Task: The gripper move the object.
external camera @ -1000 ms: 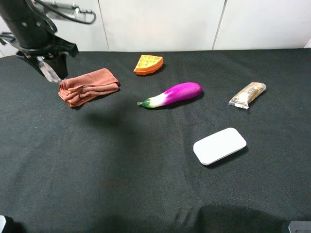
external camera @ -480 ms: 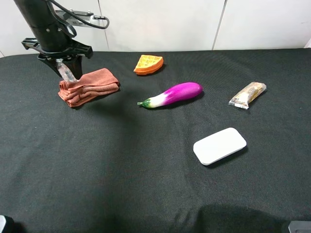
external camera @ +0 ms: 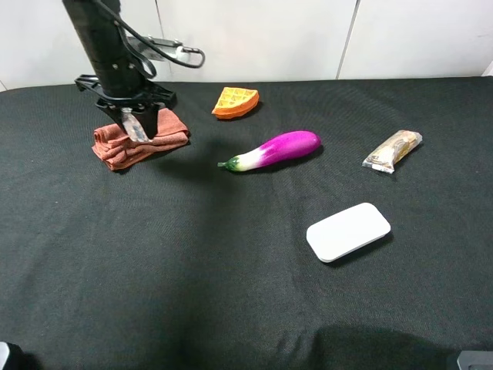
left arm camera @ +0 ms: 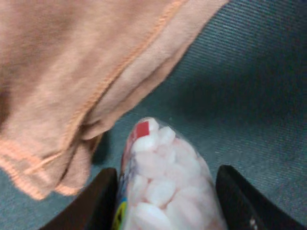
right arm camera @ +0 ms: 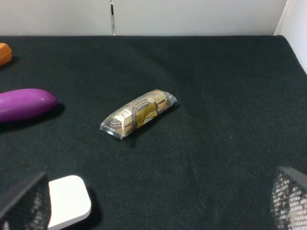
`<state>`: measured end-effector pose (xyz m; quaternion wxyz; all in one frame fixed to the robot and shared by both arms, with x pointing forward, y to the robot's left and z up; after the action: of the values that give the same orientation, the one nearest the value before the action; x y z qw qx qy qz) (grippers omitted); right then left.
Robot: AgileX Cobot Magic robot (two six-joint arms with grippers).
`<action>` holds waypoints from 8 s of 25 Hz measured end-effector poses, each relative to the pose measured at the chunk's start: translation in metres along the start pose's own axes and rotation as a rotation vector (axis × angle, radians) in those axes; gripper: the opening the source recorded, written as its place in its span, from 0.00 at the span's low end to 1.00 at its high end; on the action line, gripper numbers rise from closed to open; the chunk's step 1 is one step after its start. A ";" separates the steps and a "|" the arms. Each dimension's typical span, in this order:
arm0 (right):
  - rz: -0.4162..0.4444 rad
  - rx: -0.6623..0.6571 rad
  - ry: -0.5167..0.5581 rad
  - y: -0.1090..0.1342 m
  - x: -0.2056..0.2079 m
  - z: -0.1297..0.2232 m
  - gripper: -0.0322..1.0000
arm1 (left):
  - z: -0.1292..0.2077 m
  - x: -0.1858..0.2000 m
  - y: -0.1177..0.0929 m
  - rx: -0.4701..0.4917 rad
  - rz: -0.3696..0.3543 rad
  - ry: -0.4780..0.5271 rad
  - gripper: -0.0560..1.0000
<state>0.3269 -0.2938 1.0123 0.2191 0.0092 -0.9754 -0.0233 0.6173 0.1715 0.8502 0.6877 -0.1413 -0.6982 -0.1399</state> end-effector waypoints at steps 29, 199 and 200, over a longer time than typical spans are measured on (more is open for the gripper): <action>0.000 0.000 0.000 0.000 0.000 0.000 0.70 | -0.001 -0.055 -0.023 -0.063 0.004 0.082 0.52; -0.002 -0.001 0.000 0.000 0.000 0.000 0.70 | 0.336 0.131 0.028 0.435 -0.296 -0.813 0.98; -0.002 -0.001 0.000 0.000 0.000 0.000 0.70 | 0.337 0.132 0.028 0.435 -0.298 -0.822 0.98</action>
<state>0.3269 -0.2935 1.0123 0.2191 0.0098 -0.9754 -0.0239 0.3162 0.3289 0.9770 0.3413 0.0636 -0.9376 -0.0202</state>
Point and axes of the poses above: a point on each arm's last joint axis where the gripper is mounted, x pointing back along that axis away from the gripper, y along the wrist's bending axis when the last joint is at zero, z = x × y, the point moved 10 cm from there along -x, pointing out along that axis toward the gripper, and after that the axes turned 3 degrees about -x, right-handed, at the moved point
